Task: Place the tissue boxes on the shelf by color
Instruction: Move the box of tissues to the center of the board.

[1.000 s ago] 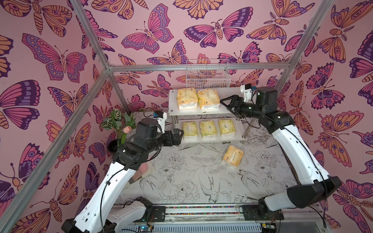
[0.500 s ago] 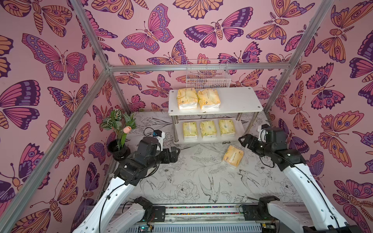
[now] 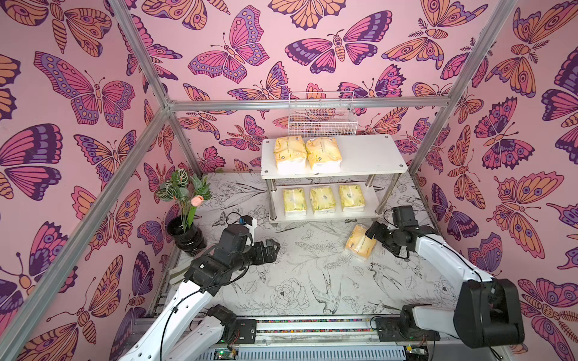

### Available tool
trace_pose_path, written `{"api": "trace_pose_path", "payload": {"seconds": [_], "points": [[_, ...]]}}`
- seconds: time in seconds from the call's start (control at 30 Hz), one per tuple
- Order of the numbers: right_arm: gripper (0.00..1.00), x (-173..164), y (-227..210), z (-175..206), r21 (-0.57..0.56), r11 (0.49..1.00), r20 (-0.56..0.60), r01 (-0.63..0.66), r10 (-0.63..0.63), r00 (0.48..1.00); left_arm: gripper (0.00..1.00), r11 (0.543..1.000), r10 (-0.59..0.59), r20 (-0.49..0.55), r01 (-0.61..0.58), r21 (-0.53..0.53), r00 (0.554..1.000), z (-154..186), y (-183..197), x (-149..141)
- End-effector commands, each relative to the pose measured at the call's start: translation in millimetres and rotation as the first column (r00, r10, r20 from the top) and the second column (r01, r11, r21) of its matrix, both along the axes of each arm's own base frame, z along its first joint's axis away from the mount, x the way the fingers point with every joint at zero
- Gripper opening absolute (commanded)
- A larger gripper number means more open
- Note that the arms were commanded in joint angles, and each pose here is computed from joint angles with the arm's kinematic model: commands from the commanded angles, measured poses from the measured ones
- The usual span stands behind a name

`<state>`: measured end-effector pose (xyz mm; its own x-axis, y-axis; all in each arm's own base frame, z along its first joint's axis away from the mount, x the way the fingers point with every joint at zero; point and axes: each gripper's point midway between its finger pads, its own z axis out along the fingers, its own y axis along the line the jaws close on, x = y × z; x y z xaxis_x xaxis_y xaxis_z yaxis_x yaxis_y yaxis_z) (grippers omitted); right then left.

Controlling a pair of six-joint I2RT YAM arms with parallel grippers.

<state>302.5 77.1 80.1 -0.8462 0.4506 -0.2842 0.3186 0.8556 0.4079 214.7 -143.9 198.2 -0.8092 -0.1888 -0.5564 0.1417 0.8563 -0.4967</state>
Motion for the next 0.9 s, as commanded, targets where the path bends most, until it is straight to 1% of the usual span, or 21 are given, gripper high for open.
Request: {"api": "trace_pose_path", "payload": {"seconds": [0.0,0.2,0.33,0.4,0.43,0.63,0.87], "points": [[0.92,23,3,7,0.012,1.0,0.05,-0.003,0.003,0.999,1.0,0.999,-0.014,-0.002,0.014,-0.035,1.0,-2,-9,1],[0.9,38,6,-14,0.003,1.0,0.008,-0.02,0.02,1.0,1.0,0.998,-0.04,-0.015,0.04,-0.042,0.999,-8,-18,2],[0.88,46,18,-22,0.053,0.997,0.011,-0.064,0.064,0.998,1.0,0.998,-0.055,-0.018,0.054,-0.037,0.998,-11,-24,4],[0.88,48,26,-19,0.07,0.993,0.024,-0.094,0.092,0.995,1.0,0.997,-0.062,-0.02,0.061,-0.037,0.998,-12,-27,5],[0.87,46,31,-29,0.074,0.991,-0.002,-0.11,0.111,0.994,1.0,0.997,-0.066,-0.02,0.065,-0.035,0.998,-12,-28,5],[0.86,35,72,-32,0.077,0.973,-0.004,-0.218,0.219,0.976,1.0,0.996,-0.083,-0.023,0.083,-0.03,0.996,-16,-37,8],[0.85,9,142,-28,0.111,0.938,0.016,-0.33,0.33,0.944,1.0,0.996,-0.085,-0.045,0.083,-0.032,0.995,-23,-46,11]]}}
